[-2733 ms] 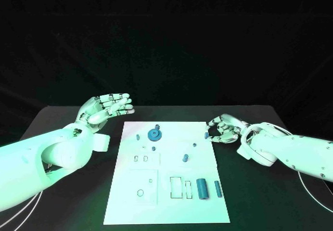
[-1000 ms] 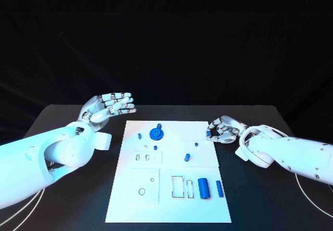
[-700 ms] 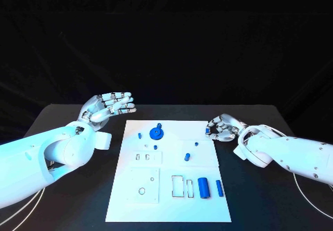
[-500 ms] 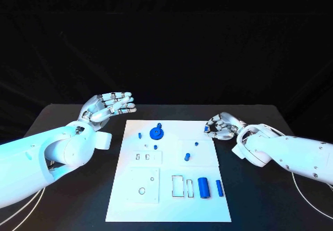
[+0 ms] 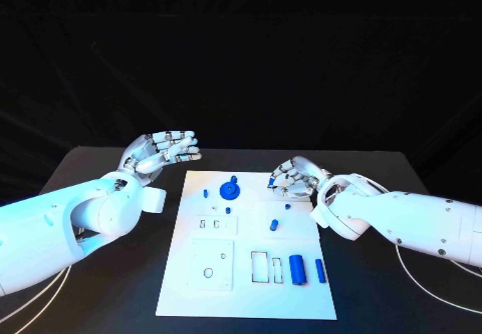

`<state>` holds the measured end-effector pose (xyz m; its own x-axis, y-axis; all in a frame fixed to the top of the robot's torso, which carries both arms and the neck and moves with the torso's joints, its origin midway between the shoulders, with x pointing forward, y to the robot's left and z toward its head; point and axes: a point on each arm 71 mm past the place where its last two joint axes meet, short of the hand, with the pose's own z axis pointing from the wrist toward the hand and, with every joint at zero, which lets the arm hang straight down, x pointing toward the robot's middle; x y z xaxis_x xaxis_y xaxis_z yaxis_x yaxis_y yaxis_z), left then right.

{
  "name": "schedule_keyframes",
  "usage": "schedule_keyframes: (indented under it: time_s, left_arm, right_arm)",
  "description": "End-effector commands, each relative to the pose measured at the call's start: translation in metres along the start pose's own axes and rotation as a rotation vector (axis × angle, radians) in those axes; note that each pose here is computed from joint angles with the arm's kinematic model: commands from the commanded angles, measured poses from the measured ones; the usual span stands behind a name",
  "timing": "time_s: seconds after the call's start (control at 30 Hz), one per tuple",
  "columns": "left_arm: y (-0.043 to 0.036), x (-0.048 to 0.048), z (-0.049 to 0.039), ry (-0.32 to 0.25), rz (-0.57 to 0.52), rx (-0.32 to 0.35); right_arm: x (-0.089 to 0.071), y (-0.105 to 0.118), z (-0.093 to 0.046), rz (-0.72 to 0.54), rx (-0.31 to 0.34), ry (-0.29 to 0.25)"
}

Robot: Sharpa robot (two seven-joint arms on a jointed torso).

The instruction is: Assemble the parts on the task board

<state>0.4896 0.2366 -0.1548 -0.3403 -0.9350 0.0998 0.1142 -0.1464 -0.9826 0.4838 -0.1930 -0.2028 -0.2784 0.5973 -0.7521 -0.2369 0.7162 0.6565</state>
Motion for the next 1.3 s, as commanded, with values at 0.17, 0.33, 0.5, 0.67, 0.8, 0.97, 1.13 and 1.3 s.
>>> schedule_keyframes:
  time_s: [0.17, 0.33, 0.5, 0.67, 0.8, 0.97, 1.13, 1.3]
  left_arm:
    - [0.0005, 0.0034, 0.0019, 0.014, -0.01, 0.004]
    - [0.0012, 0.0051, 0.0029, 0.017, -0.012, 0.003]
    - [0.0019, 0.0074, 0.0041, 0.021, -0.014, 0.002]
    - [0.0027, 0.0092, 0.0052, 0.025, -0.016, 0.0]
    - [0.0032, 0.0103, 0.0056, 0.027, -0.017, -0.001]
    - [0.0034, 0.0104, 0.0057, 0.027, -0.017, -0.003]
    - [0.0036, 0.0107, 0.0058, 0.028, -0.017, -0.003]
    - [0.0037, 0.0111, 0.006, 0.03, -0.018, -0.003]
  right_arm:
    - [0.031, 0.04, 0.006, -0.073, -0.078, 0.061]
    - [0.05, 0.062, 0.011, -0.108, -0.125, 0.092]
    - [0.067, 0.075, 0.013, -0.135, -0.143, 0.122]
    - [0.082, 0.079, 0.015, -0.156, -0.144, 0.15]
    - [0.092, 0.079, 0.015, -0.178, -0.139, 0.169]
    - [0.1, 0.077, 0.013, -0.203, -0.135, 0.188]
    - [0.106, 0.077, 0.011, -0.215, -0.139, 0.208]
    - [0.112, 0.077, 0.01, -0.218, -0.138, 0.225]
